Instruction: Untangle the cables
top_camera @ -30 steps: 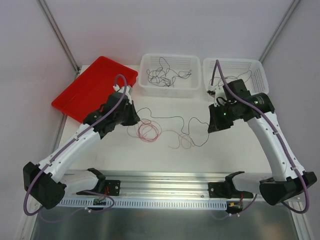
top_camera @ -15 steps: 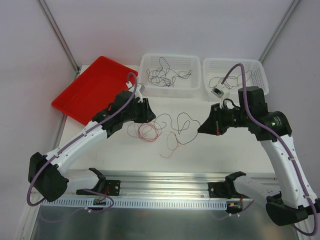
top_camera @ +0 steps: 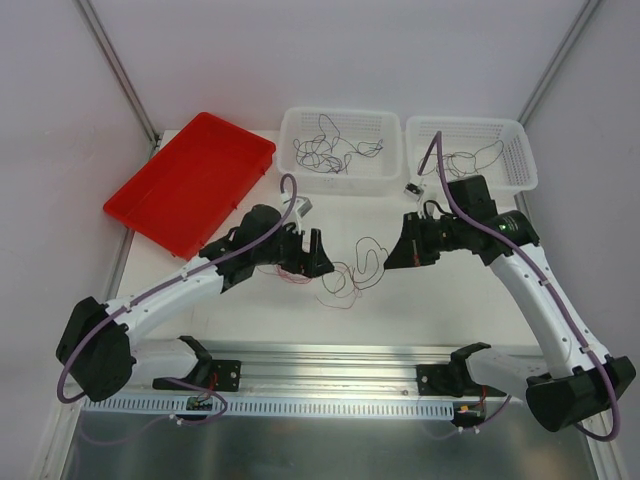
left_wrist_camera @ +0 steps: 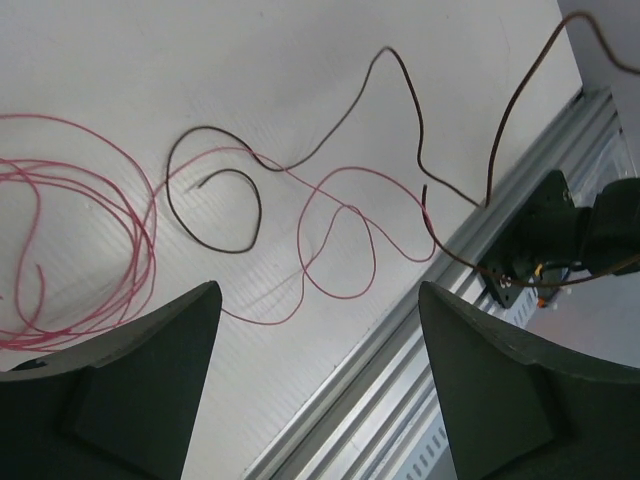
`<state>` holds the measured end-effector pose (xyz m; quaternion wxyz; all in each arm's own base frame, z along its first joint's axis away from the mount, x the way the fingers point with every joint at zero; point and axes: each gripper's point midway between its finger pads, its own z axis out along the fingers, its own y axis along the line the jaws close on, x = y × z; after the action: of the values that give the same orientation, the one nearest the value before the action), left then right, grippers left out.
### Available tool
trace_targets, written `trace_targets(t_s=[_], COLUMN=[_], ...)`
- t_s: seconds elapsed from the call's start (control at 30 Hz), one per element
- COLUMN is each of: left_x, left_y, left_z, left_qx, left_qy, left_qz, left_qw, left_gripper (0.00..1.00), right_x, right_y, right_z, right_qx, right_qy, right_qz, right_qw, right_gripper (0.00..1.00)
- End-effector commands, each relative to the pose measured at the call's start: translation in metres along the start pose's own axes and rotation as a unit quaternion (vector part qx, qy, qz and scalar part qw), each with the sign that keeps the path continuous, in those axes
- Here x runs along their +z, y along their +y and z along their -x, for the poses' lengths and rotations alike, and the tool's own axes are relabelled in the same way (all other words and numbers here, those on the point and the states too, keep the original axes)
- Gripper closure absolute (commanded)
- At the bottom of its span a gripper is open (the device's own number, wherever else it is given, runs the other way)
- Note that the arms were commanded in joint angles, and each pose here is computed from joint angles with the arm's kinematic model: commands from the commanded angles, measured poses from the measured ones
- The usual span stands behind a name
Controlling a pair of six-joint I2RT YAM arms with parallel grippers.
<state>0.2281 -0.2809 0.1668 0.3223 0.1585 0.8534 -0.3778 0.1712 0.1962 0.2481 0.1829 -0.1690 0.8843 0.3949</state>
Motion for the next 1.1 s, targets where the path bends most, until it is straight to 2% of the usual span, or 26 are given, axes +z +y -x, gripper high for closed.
trace_targets(t_s=[0.0, 0.4, 0.5, 0.6, 0.63, 0.73, 0.87, 0.9, 1.07], left_x=[0.010, 0.074, 0.089, 0.098, 0.099, 0.101, 0.096, 0.089, 0.075], left_y=[-0.021, -0.031, -0.022, -0.011, -0.008, 0.008, 0.046, 0.065, 0.099], left_z=[-0.010, -0.032, -0.040, -0.040, -0.038, -0.023, 0.006, 0.005, 0.014], left_qx=[0.029, 0.005, -0.012, -0.023, -0.023, -0.024, -0.056, -0.087, -0.126], left_qy=[0.007, 0.063, 0.073, 0.069, 0.064, 0.037, 0.014, 0.022, 0.017], left_qz=[-0.060, -0.060, -0.035, -0.007, 0.000, 0.049, 0.133, 0.167, 0.216], left_qw=[0.998, 0.996, 0.997, 0.997, 0.998, 0.998, 0.989, 0.982, 0.968], left_gripper=[0.20, 0.30, 0.38, 0.60, 0.79, 1.00, 1.00, 1.00, 1.00], right_x=[-0.006, -0.016, -0.018, -0.021, -0.022, -0.026, -0.033, -0.035, -0.049], right_y=[0.012, 0.021, 0.025, 0.027, 0.027, 0.028, 0.032, 0.034, 0.029], right_z=[0.010, 0.002, 0.002, -0.001, -0.002, -0.009, -0.019, -0.020, -0.027], right_qx=[-0.031, -0.041, -0.044, -0.046, -0.046, -0.049, -0.056, -0.064, -0.076], right_qy=[-0.018, -0.023, -0.028, -0.031, -0.029, -0.025, -0.022, -0.022, -0.028], right_qz=[0.020, 0.031, 0.036, 0.036, 0.036, 0.035, 0.036, 0.040, 0.003], right_qw=[0.999, 0.998, 0.998, 0.998, 0.998, 0.998, 0.998, 0.997, 0.997], right_gripper=[0.99, 0.99, 0.99, 0.99, 0.99, 0.99, 0.99, 0.99, 0.99])
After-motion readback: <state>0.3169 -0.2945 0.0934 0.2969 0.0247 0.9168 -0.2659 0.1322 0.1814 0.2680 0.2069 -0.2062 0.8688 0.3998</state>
